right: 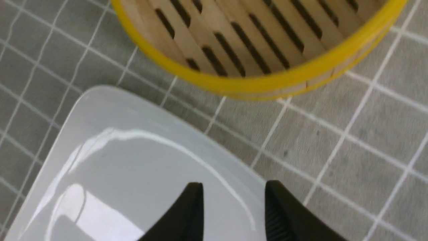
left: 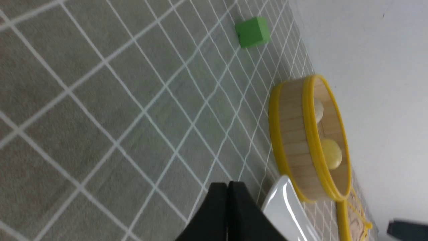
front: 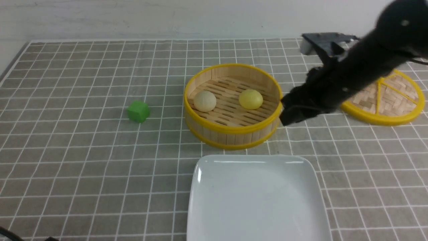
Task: Put the steamed buns into the plate on the grey tablecloth.
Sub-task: 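Reach toward a bun in the bamboo steamer with the right gripper, then move the steamed bun from the bamboo steamer onto the white plate with the right gripper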
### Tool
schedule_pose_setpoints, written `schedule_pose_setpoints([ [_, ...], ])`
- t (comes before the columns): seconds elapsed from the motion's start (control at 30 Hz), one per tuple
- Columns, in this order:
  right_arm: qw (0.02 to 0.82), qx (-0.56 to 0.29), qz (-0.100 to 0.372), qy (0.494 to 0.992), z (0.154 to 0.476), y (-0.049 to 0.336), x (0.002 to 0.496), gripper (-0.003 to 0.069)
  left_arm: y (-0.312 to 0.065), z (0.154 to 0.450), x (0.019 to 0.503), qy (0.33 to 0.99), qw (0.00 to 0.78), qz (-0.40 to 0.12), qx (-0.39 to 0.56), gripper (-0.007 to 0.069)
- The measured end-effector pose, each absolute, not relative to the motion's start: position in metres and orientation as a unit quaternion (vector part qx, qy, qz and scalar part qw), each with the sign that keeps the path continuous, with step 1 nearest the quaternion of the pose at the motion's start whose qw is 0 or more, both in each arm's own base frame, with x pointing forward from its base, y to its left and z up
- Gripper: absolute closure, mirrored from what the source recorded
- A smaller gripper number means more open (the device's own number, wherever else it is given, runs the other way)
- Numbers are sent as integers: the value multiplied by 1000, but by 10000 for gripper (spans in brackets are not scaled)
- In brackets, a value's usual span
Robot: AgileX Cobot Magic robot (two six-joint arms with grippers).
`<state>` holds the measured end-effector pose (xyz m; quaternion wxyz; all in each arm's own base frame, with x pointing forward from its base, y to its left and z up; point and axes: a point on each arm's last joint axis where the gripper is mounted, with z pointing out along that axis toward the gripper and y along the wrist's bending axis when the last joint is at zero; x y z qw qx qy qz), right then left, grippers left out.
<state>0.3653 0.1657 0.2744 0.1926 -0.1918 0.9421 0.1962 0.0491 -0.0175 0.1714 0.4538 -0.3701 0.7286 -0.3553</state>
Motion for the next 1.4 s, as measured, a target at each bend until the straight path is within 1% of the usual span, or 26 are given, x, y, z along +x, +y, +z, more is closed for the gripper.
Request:
schedule_pose_setpoints([
  [0.03, 192, -195, 194, 942, 274, 167, 368, 359, -18, 172, 49, 729, 451, -358, -371, 616],
  [0.07, 191, -197, 180, 945, 272, 176, 386, 323, -22, 173, 46, 746, 434, -361, -352, 624],
  [0.1, 191, -198, 171, 946, 270, 182, 397, 303, -25, 174, 45, 757, 425, -362, -339, 624],
  [0.17, 194, -195, 156, 949, 267, 190, 417, 273, -28, 181, 42, 767, 420, -367, -317, 624],
  [0.23, 198, -188, 148, 951, 264, 195, 431, 258, -29, 189, 40, 771, 422, -367, -304, 624],
  [0.33, 207, -180, 139, 952, 258, 200, 449, 249, -31, 197, 38, 779, 416, -366, -294, 624],
  [0.47, 215, -175, 134, 951, 245, 206, 467, 246, -33, 210, 43, 823, 370, -335, -270, 624],
  [0.53, 212, -168, 135, 953, 234, 208, 474, 246, -33, 224, 52, 852, 349, -308, -238, 624],
  [0.73, 219, -162, 134, 953, 218, 211, 482, 254, -33, 245, 77, 892, 321, -268, -172, 624],
  [0.77, 219, -162, 134, 953, 215, 211, 483, 274, -33, 247, 86, 903, 306, -258, -158, 624],
  [0.87, 219, -162, 134, 953, 215, 211, 483, 370, -33, 249, 98, 914, 287, -248, -145, 624],
  [0.9, 219, -162, 135, 953, 215, 211, 483, 424, -32, 248, 101, 917, 280, -246, -144, 624],
  [0.93, 219, -162, 135, 953, 216, 211, 483, 498, -32, 247, 105, 920, 271, -244, -144, 624],
  [0.97, 220, -162, 135, 952, 216, 211, 483, 536, -32, 246, 106, 922, 266, -243, -144, 624],
  [1.03, 215, -162, 135, 953, 221, 211, 482, 635, -32, 242, 111, 926, 250, -241, -148, 624],
  [1.13, 204, -168, 134, 955, 233, 210, 478, 647, -32, 240, 112, 928, 243, -239, -149, 624],
  [1.2, 193, -175, 131, 956, 251, 207, 471, 647, -32, 240, 113, 928, 244, -239, -150, 624],
  [1.23, 203, -178, 134, 953, 271, 206, 466, 647, -32, 240, 113, 928, 245, -239, -150, 623],
  [1.33, 243, -181, 142, 942, 316, 200, 452, 647, -32, 241, 114, 927, 249, -239, -151, 620],
  [1.37, 262, -182, 146, 937, 338, 196, 442, 647, -32, 241, 114, 926, 250, -238, -151, 619],
  [1.4, 273, -183, 148, 933, 352, 193, 435, 647, -31, 241, 114, 926, 251, -237, -151, 618],
])
